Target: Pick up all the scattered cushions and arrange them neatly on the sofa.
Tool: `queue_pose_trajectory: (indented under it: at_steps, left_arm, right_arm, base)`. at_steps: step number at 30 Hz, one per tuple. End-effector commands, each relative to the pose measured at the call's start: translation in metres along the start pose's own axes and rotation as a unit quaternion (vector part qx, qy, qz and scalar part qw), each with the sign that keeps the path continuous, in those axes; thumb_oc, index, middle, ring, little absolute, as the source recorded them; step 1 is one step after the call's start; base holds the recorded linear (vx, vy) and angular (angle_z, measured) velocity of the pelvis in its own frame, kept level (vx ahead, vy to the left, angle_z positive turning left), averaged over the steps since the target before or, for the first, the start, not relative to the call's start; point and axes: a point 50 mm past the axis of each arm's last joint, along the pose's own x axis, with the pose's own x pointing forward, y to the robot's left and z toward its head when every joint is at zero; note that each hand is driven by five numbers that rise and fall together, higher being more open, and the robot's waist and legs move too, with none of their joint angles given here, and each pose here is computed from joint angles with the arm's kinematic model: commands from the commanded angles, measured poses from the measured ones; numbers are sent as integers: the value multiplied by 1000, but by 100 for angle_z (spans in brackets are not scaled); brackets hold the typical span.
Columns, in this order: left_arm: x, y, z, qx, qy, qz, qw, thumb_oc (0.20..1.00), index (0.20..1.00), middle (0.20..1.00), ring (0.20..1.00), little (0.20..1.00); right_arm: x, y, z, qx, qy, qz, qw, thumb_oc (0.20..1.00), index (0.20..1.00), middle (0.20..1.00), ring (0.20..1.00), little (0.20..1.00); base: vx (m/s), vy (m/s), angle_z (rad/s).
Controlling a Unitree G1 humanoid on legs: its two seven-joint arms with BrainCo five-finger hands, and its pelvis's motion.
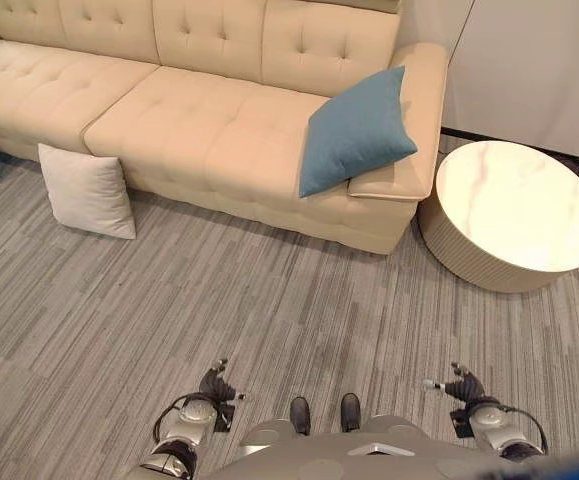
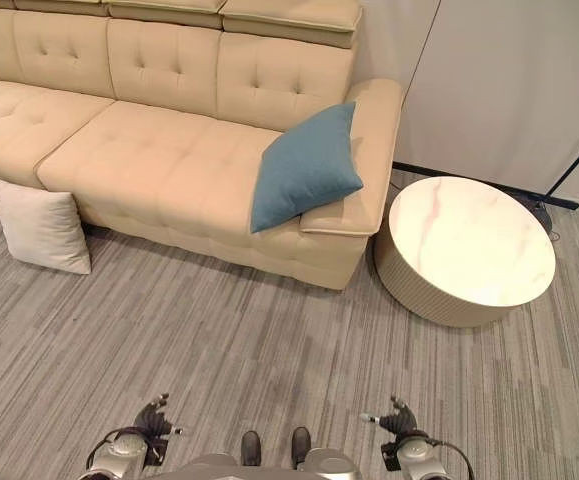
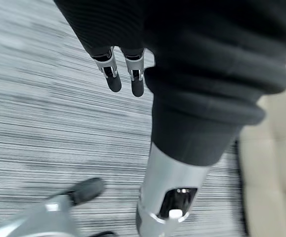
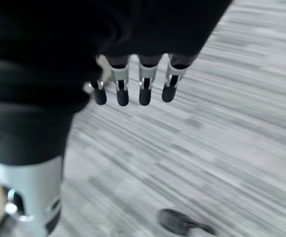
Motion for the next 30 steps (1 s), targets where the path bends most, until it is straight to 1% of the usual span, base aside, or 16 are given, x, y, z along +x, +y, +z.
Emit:
queue_pose_trajectory:
  at_steps: [1,4,9,17,25,30]
  left_arm:
    - [3,9,6,-1,-4,17,1000,1000,1000,1000,1000,1000]
    - [1,12,-2,-16,13,23,1000,1000,1000,1000,1000,1000]
    - [0,12,-9,0,27,23,999,1000,1000,1000,1000,1000]
    - [1,15,-7,2,22,29,999,1000,1000,1000,1000,1000]
    - [1,11,-4,11,14,20,1000,1000,1000,1000,1000,1000]
    - [2,10,2,6,2,21,1000,1000,1000,1000,1000,1000]
  right_arm:
    - [2,-7,11,-27,-19,-12,999,1000,1000,1000,1000,1000]
    - [2,-6,7,-21,-12,-12,1000,1000,1000,1000,1000,1000]
    - [2,-5,10,-31,-16,-6,999,1000,1000,1000,1000,1000]
    - [4,-1,26,-40,-40,-4,998,1000,1000,1000,1000,1000]
    - [4,2,28,-49,-40,0,998,1000,1000,1000,1000,1000]
    - [4,2,37,-44,-59,-5,997,1000,1000,1000,1000,1000]
  base:
    - [0,0,0]
    - [16,12,-1]
    - [58,44,-2]
    - [34,52,-1]
    - [16,85,-11]
    - [64,85,8]
